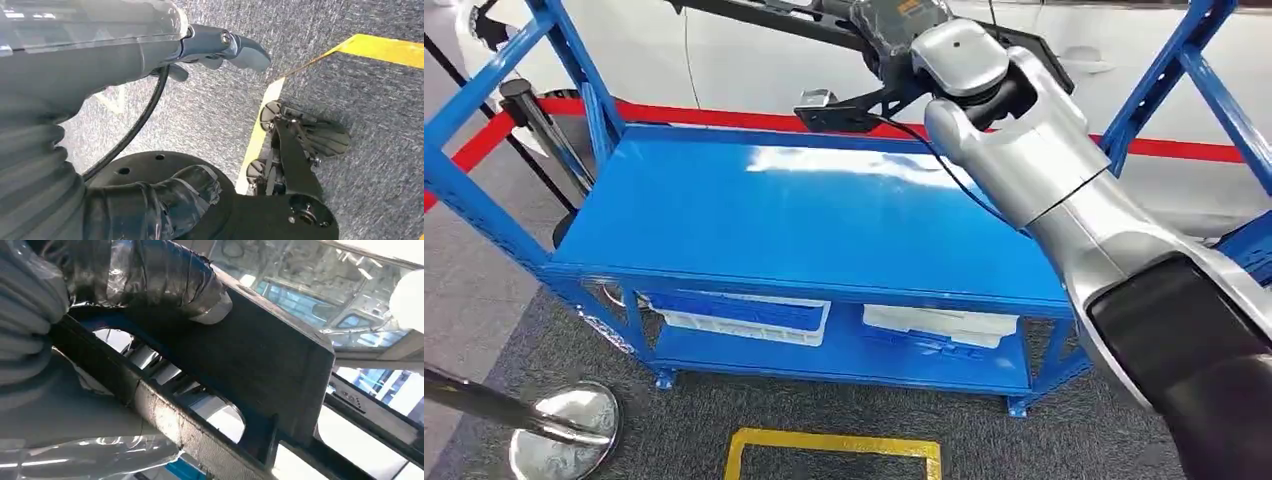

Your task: Take the parts from the cabinet and place them on the table.

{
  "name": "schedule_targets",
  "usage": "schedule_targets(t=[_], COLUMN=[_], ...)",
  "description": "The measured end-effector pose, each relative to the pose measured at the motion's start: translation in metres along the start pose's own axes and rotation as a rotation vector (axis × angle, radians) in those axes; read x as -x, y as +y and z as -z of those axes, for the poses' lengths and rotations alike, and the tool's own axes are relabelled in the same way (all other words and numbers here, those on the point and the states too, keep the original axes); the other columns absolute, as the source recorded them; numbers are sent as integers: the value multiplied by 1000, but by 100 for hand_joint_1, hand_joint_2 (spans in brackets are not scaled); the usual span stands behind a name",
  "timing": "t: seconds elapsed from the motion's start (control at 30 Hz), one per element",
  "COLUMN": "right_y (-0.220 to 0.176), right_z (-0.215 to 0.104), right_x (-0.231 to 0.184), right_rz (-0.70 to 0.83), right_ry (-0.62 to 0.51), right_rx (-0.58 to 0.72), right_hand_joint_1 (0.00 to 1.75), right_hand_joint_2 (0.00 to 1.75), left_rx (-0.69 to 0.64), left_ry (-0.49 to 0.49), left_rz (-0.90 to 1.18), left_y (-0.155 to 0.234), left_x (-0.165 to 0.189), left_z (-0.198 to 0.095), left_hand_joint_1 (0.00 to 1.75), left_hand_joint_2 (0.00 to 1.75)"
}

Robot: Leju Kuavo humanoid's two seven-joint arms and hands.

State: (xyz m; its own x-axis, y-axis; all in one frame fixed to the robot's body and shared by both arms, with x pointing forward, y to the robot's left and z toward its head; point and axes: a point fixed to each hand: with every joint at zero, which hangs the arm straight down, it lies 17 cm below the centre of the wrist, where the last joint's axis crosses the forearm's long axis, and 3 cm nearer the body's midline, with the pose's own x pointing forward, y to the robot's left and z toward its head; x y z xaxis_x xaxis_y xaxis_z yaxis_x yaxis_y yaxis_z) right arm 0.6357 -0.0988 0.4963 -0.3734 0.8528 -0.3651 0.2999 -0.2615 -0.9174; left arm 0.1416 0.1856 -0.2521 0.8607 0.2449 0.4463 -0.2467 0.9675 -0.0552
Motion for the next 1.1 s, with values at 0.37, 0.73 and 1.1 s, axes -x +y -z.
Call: schedule_targets(t=[0.37, 0.73, 1.1], right_y=[2, 13, 13], right_z=[-1, 0, 0], right_x=[2, -2, 6], right_rz=[0, 4, 12], right_ry=[-5, -16, -20], right_rx=[-6, -32, -48], right_hand_joint_1=[175, 175, 175], right_hand_joint_2=[175, 175, 175], left_rx=[-2, -8, -15], left_ry=[6, 7, 13], left_rz=[2, 7, 6], left_y=[0, 1, 3], left_x=[0, 0, 1], left_z=[0, 1, 1], left_hand_joint_1=[0, 0, 0], left_hand_joint_2=[175, 175, 175])
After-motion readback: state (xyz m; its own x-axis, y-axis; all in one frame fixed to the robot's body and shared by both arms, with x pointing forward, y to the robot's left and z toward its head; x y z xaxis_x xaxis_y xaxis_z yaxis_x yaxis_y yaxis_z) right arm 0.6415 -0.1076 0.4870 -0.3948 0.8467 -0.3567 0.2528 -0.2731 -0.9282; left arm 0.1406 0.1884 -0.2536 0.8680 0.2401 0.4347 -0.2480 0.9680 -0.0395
